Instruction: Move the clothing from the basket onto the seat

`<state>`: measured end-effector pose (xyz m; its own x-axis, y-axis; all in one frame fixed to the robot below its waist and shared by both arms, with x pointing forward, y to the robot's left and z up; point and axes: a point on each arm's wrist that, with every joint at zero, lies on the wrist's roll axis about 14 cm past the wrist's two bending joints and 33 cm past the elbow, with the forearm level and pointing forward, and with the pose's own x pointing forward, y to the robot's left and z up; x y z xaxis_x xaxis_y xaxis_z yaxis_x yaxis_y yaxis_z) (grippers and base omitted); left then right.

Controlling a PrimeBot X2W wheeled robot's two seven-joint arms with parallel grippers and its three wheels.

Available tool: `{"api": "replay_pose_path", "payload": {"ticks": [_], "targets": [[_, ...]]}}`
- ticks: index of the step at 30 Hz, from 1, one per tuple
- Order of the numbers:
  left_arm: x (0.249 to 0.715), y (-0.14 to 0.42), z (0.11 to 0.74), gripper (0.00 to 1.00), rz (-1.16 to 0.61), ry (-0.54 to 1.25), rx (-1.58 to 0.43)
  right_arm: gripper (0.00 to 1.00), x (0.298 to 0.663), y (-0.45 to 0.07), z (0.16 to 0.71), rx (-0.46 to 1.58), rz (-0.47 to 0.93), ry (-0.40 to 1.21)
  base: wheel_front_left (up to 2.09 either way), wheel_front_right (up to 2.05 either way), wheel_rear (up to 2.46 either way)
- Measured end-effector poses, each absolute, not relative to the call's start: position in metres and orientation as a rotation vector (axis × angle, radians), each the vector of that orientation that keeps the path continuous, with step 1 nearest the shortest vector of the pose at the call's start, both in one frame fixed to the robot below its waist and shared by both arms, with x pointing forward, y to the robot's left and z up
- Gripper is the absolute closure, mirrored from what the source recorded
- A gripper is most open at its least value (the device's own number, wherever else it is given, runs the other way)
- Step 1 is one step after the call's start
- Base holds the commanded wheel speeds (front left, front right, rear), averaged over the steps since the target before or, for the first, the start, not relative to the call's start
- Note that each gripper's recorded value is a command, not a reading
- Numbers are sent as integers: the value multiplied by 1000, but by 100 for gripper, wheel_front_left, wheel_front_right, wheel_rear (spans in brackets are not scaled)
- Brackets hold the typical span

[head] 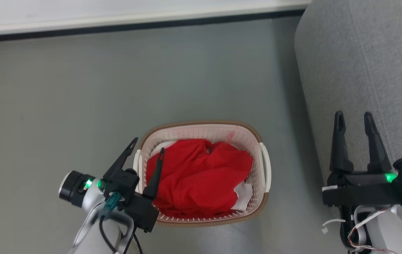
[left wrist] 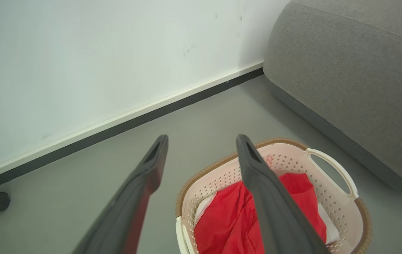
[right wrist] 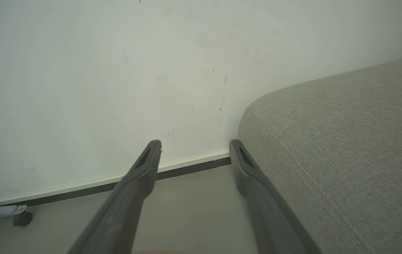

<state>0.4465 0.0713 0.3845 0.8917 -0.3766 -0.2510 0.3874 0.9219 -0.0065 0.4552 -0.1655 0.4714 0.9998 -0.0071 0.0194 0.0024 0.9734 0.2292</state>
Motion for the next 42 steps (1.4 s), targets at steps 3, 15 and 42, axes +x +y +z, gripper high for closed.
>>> {"api": "replay_pose_path", "payload": {"ticks": [3,15,42], "targets": [[450,59,367,0,-444,294,54,0,466,-170,466,226,-16,-21,0,0,0],[450,24,276,0,-630,512,118,0,509,-180,434,210,-32,-6,0,0,0],[398,4,146,0,-855,877,222,0,525,-189,352,190,-45,145,0,0,0]]}}
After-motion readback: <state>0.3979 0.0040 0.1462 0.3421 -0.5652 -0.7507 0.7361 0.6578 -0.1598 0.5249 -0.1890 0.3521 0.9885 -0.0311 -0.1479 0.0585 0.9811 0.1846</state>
